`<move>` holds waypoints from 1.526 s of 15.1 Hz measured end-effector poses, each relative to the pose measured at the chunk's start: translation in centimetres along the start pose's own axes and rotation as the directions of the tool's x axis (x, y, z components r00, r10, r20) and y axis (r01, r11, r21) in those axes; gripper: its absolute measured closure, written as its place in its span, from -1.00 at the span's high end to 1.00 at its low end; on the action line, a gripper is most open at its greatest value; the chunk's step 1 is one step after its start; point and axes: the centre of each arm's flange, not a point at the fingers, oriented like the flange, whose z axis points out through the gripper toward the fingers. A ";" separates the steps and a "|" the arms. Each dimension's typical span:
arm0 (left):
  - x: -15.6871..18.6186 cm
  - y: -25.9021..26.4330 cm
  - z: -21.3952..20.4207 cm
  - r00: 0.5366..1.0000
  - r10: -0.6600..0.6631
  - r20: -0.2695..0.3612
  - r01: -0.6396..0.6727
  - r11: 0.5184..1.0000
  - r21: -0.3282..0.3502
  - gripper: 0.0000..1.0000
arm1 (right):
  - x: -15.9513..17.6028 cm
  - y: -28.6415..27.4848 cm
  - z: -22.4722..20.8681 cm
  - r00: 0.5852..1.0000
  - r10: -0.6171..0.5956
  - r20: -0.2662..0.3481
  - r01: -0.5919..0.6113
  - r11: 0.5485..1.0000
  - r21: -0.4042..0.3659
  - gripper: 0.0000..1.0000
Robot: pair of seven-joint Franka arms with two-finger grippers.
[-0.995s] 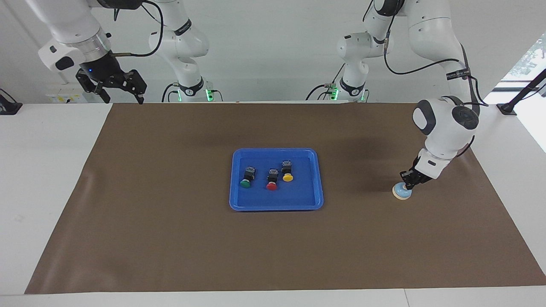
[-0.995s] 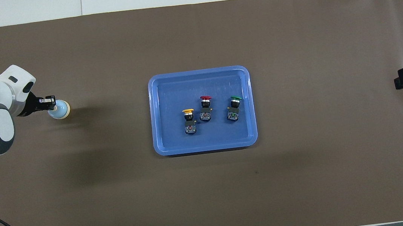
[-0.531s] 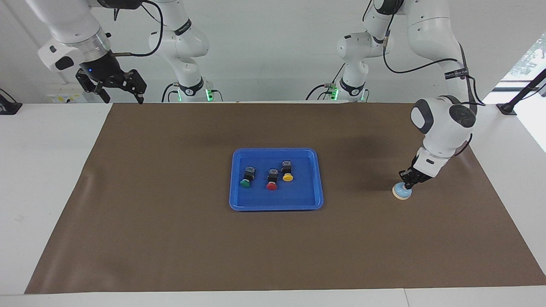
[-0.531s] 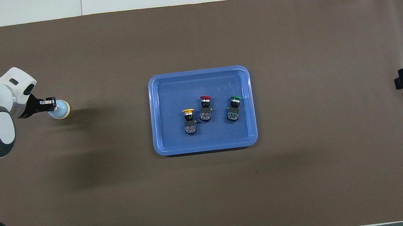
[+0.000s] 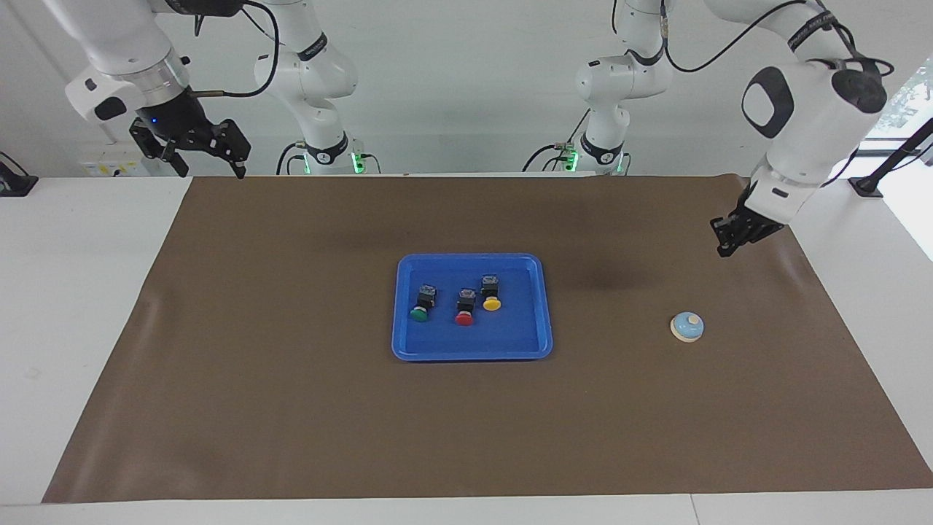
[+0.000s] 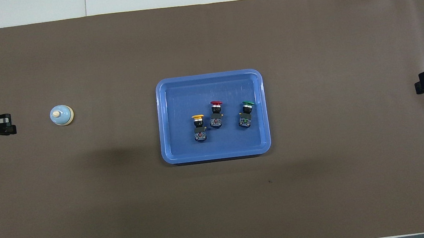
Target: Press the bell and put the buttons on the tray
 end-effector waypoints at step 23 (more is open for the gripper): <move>-2.8 4.0 -8.6 0.993 0.091 0.074 -0.089 0.996 -0.027 1.00 | -0.3 0.0 0.1 1.000 0.000 0.021 0.000 1.000 0.000 1.00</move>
